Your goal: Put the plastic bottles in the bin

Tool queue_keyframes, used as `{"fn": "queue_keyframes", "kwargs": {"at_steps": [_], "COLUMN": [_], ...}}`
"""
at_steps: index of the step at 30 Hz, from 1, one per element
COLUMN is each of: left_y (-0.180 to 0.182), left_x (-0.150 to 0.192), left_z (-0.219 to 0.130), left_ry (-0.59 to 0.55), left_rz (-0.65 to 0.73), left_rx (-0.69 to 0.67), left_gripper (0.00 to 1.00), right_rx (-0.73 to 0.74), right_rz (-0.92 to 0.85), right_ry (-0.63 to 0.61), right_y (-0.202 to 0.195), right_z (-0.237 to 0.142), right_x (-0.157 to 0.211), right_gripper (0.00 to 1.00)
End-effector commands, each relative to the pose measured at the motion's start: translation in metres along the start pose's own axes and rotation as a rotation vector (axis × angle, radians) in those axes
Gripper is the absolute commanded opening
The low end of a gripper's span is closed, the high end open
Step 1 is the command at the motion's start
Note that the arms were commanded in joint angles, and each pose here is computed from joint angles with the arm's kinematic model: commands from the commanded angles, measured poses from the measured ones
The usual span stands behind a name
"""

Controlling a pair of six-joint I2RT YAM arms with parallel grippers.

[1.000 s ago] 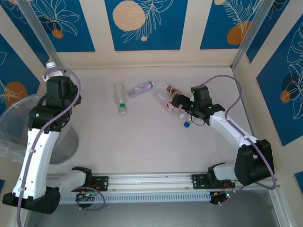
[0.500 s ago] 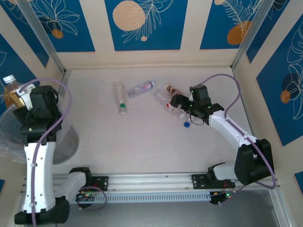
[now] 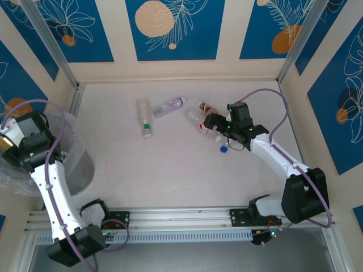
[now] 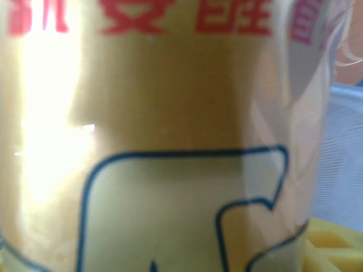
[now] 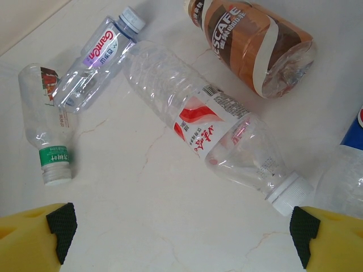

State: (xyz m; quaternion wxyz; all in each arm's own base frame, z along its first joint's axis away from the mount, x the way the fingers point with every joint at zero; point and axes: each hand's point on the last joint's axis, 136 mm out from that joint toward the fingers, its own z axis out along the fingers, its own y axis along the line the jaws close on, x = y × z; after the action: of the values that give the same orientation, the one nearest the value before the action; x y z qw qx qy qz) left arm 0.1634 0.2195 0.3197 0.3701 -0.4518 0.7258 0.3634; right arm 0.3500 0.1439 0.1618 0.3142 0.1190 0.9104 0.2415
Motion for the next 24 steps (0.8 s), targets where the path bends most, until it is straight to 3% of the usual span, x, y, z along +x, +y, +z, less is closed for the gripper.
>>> {"fn": "queue_keyframes", "kwargs": {"at_steps": [1,6,9,12,24], "left_y": [0.013,0.015,0.02,0.019,-0.001], "left_x": [-0.003,0.002,0.01,0.01,0.01], "left_z": [0.007,0.011,0.011,0.009,0.006], "left_ry": [-0.019,-0.008,0.02,0.025,0.068], "left_rz": [-0.073,-0.068,-0.079,-0.085,-0.095], "left_rx": [-0.063,-0.083,-0.116,-0.098,0.026], "left_gripper": [0.65,0.68,0.86,0.94,0.99], "right_rx": [-0.004,0.002,0.004,0.004,0.012], "right_rz": [-0.039,-0.035,-0.036,-0.041,-0.037], "right_ry": [-0.034,-0.034,-0.032,-0.033,-0.035], "right_y": [0.004,0.002,0.002,0.002,0.001], "right_z": [-0.005,-0.003,-0.002,-0.002,-0.003], "right_x": [-0.006,-0.004,-0.005,-0.005,-0.005], "right_gripper": [0.99,0.99,0.99,0.99,0.99]}}
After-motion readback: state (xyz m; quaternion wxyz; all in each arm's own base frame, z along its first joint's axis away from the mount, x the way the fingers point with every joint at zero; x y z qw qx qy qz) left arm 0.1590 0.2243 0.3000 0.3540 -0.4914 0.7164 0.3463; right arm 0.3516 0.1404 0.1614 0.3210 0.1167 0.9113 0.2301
